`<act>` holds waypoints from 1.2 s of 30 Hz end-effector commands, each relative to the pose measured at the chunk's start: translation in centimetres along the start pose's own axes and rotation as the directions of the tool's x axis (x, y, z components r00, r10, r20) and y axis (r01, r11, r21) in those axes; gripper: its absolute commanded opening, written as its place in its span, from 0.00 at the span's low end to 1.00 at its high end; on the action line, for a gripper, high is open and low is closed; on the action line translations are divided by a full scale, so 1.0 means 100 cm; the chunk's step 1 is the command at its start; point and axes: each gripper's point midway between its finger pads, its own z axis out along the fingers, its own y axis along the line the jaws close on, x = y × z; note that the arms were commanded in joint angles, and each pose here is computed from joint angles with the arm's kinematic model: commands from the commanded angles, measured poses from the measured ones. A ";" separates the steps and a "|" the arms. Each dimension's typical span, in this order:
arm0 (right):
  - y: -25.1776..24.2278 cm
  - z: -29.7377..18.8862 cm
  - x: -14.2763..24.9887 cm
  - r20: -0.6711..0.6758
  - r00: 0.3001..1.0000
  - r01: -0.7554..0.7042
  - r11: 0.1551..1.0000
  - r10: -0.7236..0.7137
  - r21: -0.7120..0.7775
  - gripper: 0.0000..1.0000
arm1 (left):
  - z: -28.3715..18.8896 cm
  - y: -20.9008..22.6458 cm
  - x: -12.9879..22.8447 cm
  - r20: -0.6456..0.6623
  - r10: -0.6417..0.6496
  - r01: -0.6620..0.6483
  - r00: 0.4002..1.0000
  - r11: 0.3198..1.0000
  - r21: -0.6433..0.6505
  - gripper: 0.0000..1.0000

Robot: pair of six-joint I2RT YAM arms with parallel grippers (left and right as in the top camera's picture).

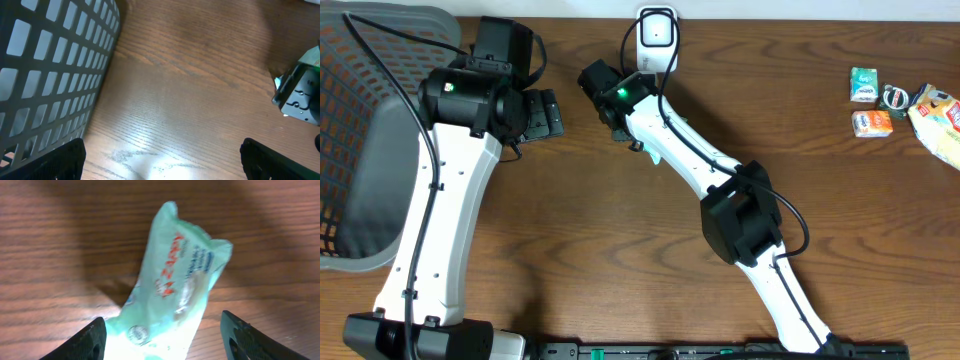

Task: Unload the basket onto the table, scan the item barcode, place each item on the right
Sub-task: 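Lift the wipes pack and pull it right, away from the basket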

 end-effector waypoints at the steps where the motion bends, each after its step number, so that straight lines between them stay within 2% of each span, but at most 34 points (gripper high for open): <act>1: -0.013 0.009 -0.004 0.040 0.999 -0.024 0.996 0.021 0.083 0.69 | 0.000 0.003 0.000 0.002 -0.010 0.010 1.000 1.000 -0.013 0.98; 8: -0.009 0.025 0.005 0.019 1.000 -0.009 0.995 0.007 0.098 0.69 | 0.000 0.003 0.000 0.002 -0.010 0.010 1.000 1.000 -0.013 0.98; 14: -0.007 0.035 0.009 0.010 1.000 -0.010 0.994 0.009 0.108 0.65 | 0.000 0.003 0.000 0.002 -0.010 0.010 1.000 1.000 -0.013 0.98; 22: -0.006 0.038 0.010 0.011 1.000 -0.013 0.994 0.012 0.107 0.49 | 0.000 0.003 0.000 0.002 -0.010 0.010 1.000 1.000 -0.013 0.98; 29: -0.005 0.040 0.010 0.012 1.000 -0.014 0.994 0.012 0.106 0.43 | 0.000 0.003 0.000 0.002 -0.010 0.010 1.000 1.000 -0.013 0.98; 36: -0.004 0.040 0.013 -0.005 1.000 -0.009 0.995 0.010 0.099 0.23 | 0.000 0.003 0.000 0.002 -0.010 0.010 1.000 1.000 -0.013 0.98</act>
